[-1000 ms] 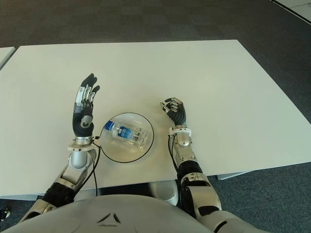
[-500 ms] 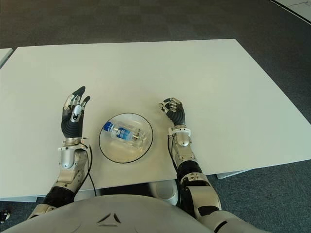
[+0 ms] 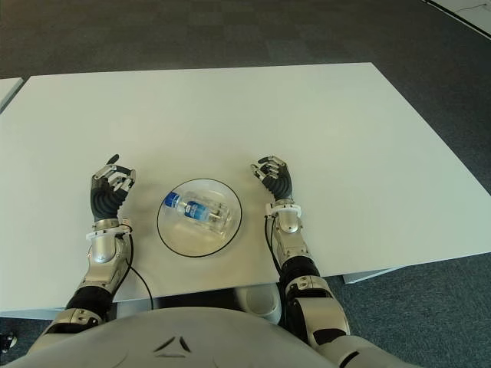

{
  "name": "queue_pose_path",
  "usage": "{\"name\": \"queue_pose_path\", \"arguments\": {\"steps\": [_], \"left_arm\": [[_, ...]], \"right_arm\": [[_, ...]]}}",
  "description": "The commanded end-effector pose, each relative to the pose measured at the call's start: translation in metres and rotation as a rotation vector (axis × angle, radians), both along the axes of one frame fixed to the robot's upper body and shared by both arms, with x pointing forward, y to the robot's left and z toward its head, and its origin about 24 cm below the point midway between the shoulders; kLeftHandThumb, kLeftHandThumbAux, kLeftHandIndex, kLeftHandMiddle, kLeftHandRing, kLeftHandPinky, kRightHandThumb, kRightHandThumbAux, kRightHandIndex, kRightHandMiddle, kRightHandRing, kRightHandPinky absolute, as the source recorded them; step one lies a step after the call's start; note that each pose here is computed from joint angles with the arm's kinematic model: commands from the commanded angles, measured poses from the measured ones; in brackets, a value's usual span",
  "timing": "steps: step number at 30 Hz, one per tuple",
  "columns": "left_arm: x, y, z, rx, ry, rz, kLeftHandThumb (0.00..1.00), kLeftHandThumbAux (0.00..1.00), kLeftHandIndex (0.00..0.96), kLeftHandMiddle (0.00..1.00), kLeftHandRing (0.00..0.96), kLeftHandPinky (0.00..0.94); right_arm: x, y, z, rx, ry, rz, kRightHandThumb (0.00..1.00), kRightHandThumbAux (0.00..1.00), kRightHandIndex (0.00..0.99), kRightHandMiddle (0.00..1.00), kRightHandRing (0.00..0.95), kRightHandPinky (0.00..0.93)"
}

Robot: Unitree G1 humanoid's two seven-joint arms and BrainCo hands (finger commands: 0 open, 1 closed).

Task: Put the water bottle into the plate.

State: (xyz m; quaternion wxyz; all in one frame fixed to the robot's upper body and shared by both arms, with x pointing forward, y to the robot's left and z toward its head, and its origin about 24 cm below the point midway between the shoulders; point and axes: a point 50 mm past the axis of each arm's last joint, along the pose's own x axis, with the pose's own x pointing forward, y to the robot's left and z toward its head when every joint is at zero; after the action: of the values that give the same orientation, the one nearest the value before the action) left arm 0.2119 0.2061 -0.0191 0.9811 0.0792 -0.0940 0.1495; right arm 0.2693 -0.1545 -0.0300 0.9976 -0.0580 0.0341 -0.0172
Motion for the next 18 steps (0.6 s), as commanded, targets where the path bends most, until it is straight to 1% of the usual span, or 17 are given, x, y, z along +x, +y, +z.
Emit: {"name": "queue_pose_path", "arguments": {"steps": [1,2,3,4,6,7,10,12,18], "left_arm": [[-0.007,-0.007,-0.014,0.035,0.097,-0.009,0.095,0.885,0.588,0.672,0.658,0.652],[-0.006,-0.007,-0.014,0.039,0.105,-0.014,0.310,0.826,0.533,0.677,0.662,0.649],[-0.006,-0.007,-0.015,0.043,0.116,-0.020,0.448,0.788,0.498,0.680,0.664,0.647],[-0.006,-0.007,-0.016,0.048,0.135,-0.030,0.538,0.763,0.475,0.683,0.665,0.644],[-0.006,-0.007,-0.018,0.054,0.168,-0.042,0.616,0.741,0.456,0.686,0.667,0.641],[-0.006,-0.006,-0.020,0.056,0.182,-0.047,0.646,0.733,0.448,0.689,0.670,0.643],[-0.010,-0.001,-0.029,0.057,0.237,-0.057,0.683,0.723,0.440,0.695,0.677,0.649],[-0.011,0.002,-0.033,0.059,0.266,-0.067,0.691,0.721,0.438,0.696,0.678,0.648],[-0.009,0.007,-0.039,0.066,0.312,-0.095,0.700,0.719,0.435,0.687,0.666,0.626]], "right_arm": [[-0.029,-0.004,-0.036,0.006,0.211,-0.030,0.708,0.726,0.435,0.672,0.663,0.661],[-0.029,-0.004,-0.037,0.006,0.212,-0.031,0.708,0.726,0.435,0.671,0.662,0.659],[-0.029,-0.004,-0.037,0.005,0.214,-0.031,0.708,0.726,0.435,0.670,0.662,0.658],[-0.029,-0.004,-0.037,0.003,0.216,-0.032,0.708,0.726,0.435,0.669,0.661,0.656],[-0.029,-0.004,-0.038,0.003,0.220,-0.033,0.707,0.726,0.435,0.669,0.660,0.655],[-0.029,-0.004,-0.038,0.003,0.220,-0.034,0.707,0.726,0.435,0.668,0.660,0.655],[-0.029,-0.004,-0.038,0.005,0.222,-0.038,0.707,0.726,0.435,0.670,0.661,0.659],[-0.029,-0.005,-0.038,0.005,0.223,-0.040,0.707,0.726,0.435,0.671,0.663,0.660],[-0.029,-0.005,-0.039,0.006,0.227,-0.049,0.708,0.725,0.435,0.672,0.661,0.653]]}}
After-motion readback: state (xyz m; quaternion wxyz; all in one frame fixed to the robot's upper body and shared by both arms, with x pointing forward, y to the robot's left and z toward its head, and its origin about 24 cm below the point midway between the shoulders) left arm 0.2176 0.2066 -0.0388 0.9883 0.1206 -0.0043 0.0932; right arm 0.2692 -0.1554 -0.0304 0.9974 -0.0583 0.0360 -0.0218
